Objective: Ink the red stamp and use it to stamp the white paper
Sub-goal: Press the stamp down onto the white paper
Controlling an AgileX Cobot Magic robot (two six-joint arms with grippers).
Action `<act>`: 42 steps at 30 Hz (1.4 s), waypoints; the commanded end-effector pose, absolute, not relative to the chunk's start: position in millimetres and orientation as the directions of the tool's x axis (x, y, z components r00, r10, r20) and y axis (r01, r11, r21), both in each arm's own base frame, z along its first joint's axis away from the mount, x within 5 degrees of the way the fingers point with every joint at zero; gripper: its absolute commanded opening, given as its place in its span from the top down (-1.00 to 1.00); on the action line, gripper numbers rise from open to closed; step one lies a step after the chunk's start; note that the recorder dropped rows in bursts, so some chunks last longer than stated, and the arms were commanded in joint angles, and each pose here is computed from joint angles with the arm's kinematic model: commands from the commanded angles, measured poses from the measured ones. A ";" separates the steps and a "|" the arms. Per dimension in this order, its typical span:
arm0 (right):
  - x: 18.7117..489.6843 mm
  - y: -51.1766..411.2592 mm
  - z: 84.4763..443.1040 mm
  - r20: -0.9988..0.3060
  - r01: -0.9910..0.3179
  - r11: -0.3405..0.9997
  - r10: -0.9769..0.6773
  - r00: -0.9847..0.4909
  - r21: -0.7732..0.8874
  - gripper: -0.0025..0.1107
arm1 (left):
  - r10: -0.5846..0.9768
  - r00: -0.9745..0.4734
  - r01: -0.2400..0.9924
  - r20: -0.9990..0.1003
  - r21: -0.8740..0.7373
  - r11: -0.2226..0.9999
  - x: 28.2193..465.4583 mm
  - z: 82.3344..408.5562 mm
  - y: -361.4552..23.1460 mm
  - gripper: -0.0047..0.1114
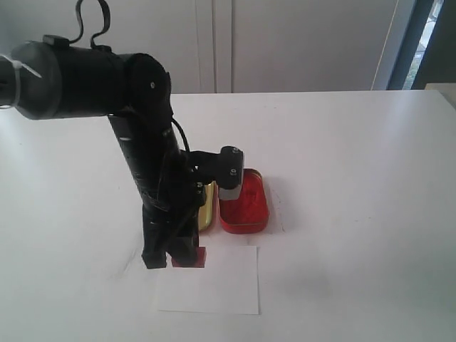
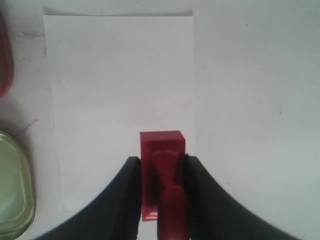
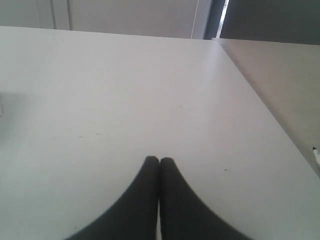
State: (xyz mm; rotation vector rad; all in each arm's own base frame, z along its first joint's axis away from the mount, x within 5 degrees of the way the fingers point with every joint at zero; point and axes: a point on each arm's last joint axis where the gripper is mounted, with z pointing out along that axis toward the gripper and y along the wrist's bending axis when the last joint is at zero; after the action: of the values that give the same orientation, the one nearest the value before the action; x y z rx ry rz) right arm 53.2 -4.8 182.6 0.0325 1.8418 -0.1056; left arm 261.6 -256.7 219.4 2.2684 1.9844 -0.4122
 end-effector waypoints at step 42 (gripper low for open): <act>53.3 -5.2 182.3 -0.965 0.082 0.995 -0.041 -0.257 -0.064 0.96 | 0.970 0.106 0.988 -0.219 -0.090 -0.128 267.0 163.1 -282.9 0.92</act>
State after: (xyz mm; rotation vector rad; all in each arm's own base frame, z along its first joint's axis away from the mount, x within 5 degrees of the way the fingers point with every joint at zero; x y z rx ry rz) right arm 53.2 -4.8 182.6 0.0325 1.8418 -0.1056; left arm 270.4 -282.1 163.5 2.2722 2.0001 -0.3224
